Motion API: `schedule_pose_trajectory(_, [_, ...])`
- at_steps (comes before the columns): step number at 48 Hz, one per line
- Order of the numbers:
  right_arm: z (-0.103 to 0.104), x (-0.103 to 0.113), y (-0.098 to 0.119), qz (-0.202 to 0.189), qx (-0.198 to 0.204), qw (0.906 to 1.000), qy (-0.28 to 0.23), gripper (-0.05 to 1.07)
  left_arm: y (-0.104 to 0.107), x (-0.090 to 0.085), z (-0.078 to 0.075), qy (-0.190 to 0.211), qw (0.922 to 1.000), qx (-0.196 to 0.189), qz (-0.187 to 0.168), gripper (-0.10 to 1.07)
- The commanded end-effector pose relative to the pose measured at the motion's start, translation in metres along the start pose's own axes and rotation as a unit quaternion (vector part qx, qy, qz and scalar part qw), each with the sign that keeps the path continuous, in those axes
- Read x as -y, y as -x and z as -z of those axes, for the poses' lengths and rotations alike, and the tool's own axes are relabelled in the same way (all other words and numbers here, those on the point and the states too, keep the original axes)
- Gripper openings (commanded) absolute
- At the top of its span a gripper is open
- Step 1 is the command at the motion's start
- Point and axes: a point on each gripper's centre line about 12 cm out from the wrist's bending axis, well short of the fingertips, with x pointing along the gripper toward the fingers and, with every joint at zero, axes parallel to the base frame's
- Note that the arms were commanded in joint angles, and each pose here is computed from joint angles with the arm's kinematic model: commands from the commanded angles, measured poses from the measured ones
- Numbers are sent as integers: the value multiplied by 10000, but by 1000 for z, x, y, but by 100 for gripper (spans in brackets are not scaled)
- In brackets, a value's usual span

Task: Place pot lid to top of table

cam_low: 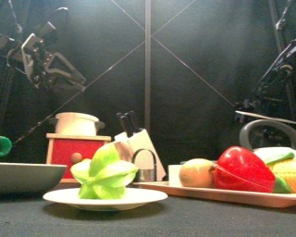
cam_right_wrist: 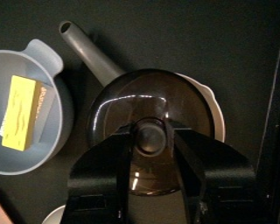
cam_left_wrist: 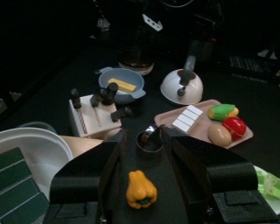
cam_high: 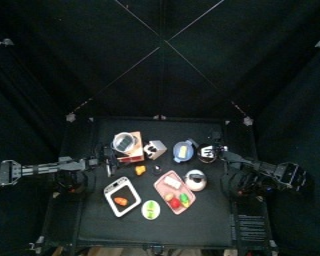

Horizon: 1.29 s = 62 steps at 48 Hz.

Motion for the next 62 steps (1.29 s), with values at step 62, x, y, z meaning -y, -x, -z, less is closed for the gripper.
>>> schedule_pose_trajectory(62, [-140,-155,-86,-1134,1050,9862,602,57,0,0,-3,50,10000,70,6,78])
